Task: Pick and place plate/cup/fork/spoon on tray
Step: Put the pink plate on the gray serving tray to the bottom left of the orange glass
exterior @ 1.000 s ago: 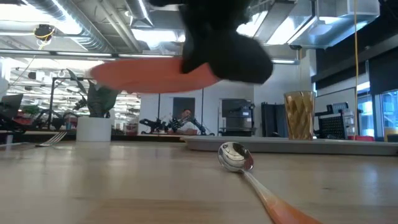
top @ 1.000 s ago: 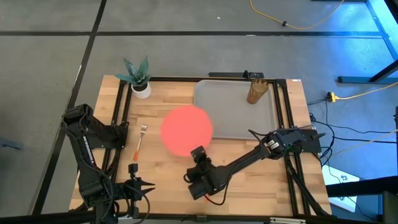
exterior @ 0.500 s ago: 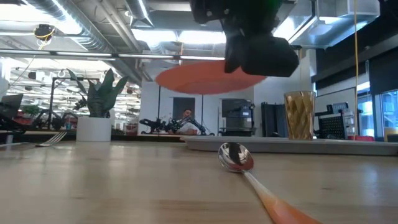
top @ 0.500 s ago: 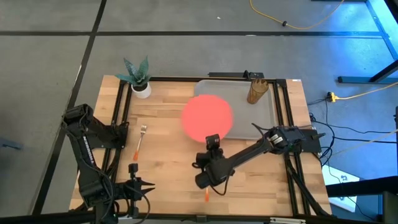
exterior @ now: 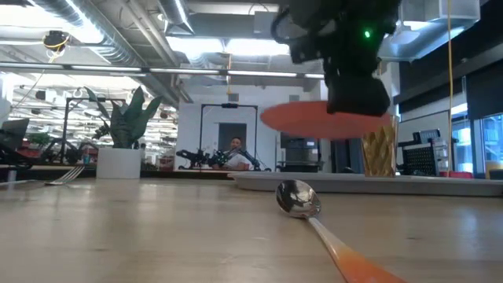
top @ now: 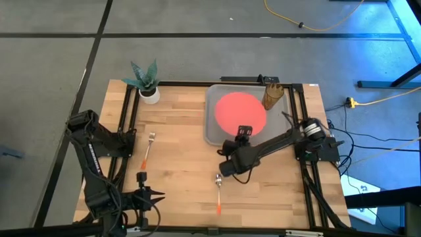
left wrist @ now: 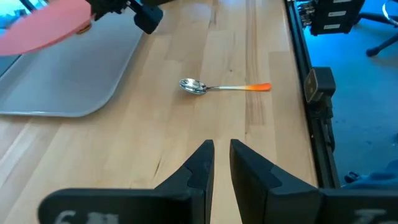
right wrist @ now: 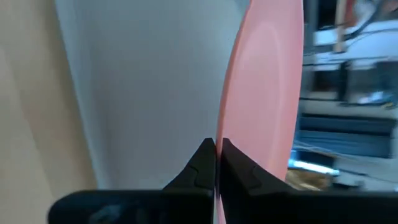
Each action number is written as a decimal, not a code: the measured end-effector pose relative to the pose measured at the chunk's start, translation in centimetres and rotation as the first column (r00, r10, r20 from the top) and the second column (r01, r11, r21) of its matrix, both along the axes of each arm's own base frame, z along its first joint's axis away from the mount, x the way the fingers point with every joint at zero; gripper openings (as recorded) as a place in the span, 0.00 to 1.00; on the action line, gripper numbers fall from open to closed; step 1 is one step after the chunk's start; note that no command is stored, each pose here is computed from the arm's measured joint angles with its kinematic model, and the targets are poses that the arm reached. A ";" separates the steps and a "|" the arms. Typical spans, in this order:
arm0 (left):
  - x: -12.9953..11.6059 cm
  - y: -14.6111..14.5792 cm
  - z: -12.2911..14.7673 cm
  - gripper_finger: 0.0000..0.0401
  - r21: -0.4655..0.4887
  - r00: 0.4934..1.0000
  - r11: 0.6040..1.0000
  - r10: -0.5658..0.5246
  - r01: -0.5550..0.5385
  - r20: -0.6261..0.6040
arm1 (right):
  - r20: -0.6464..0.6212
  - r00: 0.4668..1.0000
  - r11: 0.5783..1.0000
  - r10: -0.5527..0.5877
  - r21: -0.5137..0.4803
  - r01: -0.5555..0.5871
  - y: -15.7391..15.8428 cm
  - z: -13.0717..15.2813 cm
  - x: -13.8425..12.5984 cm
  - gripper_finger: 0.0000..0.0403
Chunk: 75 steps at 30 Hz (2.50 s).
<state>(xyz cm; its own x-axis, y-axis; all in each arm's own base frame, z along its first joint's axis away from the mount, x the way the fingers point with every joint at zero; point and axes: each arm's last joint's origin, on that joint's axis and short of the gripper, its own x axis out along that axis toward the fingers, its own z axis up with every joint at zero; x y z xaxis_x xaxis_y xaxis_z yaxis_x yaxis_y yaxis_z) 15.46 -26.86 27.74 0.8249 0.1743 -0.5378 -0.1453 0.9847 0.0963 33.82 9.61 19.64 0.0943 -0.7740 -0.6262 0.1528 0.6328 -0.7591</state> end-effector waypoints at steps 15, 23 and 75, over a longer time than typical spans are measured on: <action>2.3 1.4 -0.1 0.11 0.050 0.998 0.998 0.034 -0.032 -0.045 | 0.049 0.998 0.985 -0.040 0.167 0.032 -5.5 -6.9 -2.7 0.01; 3.2 2.1 -0.1 0.11 0.063 0.997 0.996 0.058 -0.055 -0.049 | 0.080 0.997 0.978 -0.019 0.209 0.002 -6.6 -8.2 -2.6 0.01; 3.7 2.5 -0.7 0.11 -0.107 0.968 0.991 0.055 -0.084 -0.245 | 0.071 0.991 0.930 0.116 0.342 -0.133 -2.3 -0.2 1.2 0.13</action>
